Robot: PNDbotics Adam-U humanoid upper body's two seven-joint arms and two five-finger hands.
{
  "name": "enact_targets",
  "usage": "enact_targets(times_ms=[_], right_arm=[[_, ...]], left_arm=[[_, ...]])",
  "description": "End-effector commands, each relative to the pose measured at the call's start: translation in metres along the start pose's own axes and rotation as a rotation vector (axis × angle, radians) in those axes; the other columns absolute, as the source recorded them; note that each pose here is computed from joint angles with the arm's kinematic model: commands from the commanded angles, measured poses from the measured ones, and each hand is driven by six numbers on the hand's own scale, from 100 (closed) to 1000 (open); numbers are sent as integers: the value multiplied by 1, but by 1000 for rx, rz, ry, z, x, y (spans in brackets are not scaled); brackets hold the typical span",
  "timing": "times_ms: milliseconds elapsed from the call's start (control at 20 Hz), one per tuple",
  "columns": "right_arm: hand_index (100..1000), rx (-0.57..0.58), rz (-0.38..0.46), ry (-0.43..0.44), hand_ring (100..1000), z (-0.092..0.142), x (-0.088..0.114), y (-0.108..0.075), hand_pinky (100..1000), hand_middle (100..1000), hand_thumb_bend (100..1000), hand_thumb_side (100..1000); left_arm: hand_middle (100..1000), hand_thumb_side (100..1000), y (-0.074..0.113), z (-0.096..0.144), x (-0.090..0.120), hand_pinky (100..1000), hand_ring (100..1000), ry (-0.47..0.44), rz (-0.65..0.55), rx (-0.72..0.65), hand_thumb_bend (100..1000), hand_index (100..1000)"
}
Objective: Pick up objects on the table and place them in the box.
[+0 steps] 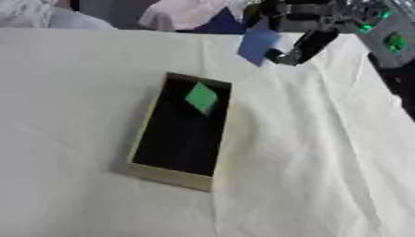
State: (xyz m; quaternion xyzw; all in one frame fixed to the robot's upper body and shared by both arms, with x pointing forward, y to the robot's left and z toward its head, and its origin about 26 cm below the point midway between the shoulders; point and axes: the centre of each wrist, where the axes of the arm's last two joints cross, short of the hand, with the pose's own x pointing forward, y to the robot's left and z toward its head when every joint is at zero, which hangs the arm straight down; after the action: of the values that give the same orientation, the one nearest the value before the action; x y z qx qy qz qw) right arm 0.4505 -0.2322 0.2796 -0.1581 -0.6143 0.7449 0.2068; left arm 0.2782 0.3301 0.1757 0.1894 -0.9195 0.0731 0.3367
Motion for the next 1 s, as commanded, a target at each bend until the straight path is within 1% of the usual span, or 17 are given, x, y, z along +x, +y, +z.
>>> enact_targets(times_ms=[50,200,350,550,750,1000], right_arm=[[570,-4,48,-35,529,-13,7,-13,655,425,100,100],[532,0,54,-68,523,-29,12,-13,648,415,100,100],[516,-15,71,-76,517,-37,14,-12,639,409,100,100],[517,-41,103,-69,519,-41,16,-11,639,411,100,100],[519,-44,140,-75,522,-46,18,-11,640,414,100,100],[537,-19,151,-63,533,-42,11,-8,651,426,100,100]], left_arm=[[764,889,1,-8,8,730,789,-36,-2,-19,295,878],[764,889,1,-7,8,730,789,-34,0,-20,296,878],[764,887,0,-8,8,730,789,-34,4,-23,297,878],[764,886,0,-8,8,730,789,-33,4,-27,297,877],[763,884,0,-8,8,730,789,-33,1,-28,298,877],[763,886,2,-7,8,729,788,-30,-5,-28,298,876]])
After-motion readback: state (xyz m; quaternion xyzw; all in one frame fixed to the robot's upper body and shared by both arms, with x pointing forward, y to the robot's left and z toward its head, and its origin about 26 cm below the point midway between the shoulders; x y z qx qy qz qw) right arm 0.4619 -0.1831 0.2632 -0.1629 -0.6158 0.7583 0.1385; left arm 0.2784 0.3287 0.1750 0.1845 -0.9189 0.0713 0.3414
